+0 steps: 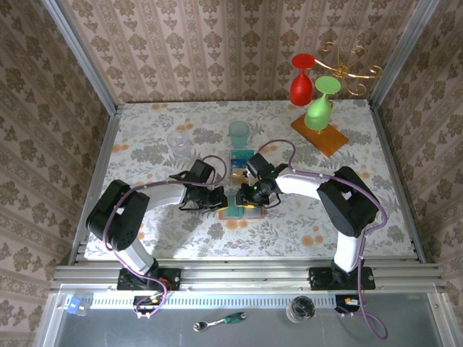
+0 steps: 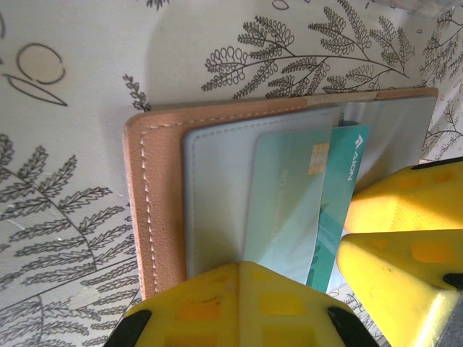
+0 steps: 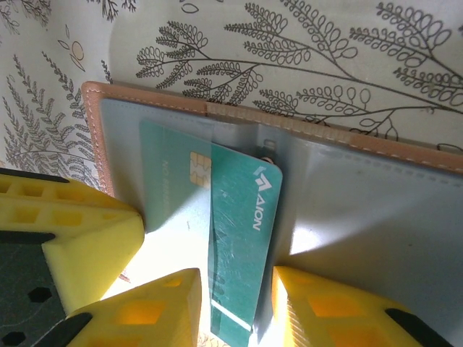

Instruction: Take the credit cards out of the card holder

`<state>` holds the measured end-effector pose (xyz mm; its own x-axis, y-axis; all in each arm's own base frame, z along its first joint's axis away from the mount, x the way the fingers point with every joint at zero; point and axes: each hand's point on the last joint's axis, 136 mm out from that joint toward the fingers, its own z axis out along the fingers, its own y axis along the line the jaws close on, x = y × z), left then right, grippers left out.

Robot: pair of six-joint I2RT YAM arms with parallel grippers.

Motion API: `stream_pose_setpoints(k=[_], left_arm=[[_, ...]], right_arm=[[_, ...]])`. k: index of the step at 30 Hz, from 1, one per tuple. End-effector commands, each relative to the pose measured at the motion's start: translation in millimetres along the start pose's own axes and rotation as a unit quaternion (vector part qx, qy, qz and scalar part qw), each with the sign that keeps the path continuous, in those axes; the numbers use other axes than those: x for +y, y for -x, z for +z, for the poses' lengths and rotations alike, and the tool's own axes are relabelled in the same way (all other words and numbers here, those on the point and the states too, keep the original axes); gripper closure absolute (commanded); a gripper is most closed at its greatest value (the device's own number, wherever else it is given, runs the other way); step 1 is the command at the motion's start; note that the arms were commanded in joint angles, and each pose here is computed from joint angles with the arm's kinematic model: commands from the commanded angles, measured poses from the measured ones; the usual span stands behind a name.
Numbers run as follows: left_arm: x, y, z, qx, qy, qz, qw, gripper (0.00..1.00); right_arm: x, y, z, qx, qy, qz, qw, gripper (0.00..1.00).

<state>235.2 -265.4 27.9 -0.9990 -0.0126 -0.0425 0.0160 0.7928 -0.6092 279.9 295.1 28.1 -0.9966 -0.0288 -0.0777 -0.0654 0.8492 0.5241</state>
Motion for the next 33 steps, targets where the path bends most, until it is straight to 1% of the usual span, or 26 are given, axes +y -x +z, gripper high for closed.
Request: stream_pose_setpoints(k=[1,9,19,29,33], left_arm=[[14.2,-9.8,5.9,0.017,0.019,-0.016,1.000,1.00],[14.2,-10.0,5.4,0.017,0.018,-0.017,1.000,1.00],[13.2,-10.2,5.7,0.017,0.017,-0.016,1.000,1.00],[12.5,-10.3,5.1,0.018,0.017,-0.016,1.000,1.00],[12.8,-10.6,5.4,0.019,0.017,-0.015,1.000,1.00]], right_arm=[[-13.3,-7.7,5.9,0.015,-0.019,0.015,1.000,0.67],[5.7,-3.1,1.9,0.007,0.042,0.029,0.999,0.69],[13.3,4.2,-8.3,-0.012,0.094,0.042,0.995,0.74],[13.2,6.7,-8.2,-0.017,0.103,0.044,0.994,0.78],[11.8,7.3,-7.4,-0.018,0.103,0.046,0.994,0.81]])
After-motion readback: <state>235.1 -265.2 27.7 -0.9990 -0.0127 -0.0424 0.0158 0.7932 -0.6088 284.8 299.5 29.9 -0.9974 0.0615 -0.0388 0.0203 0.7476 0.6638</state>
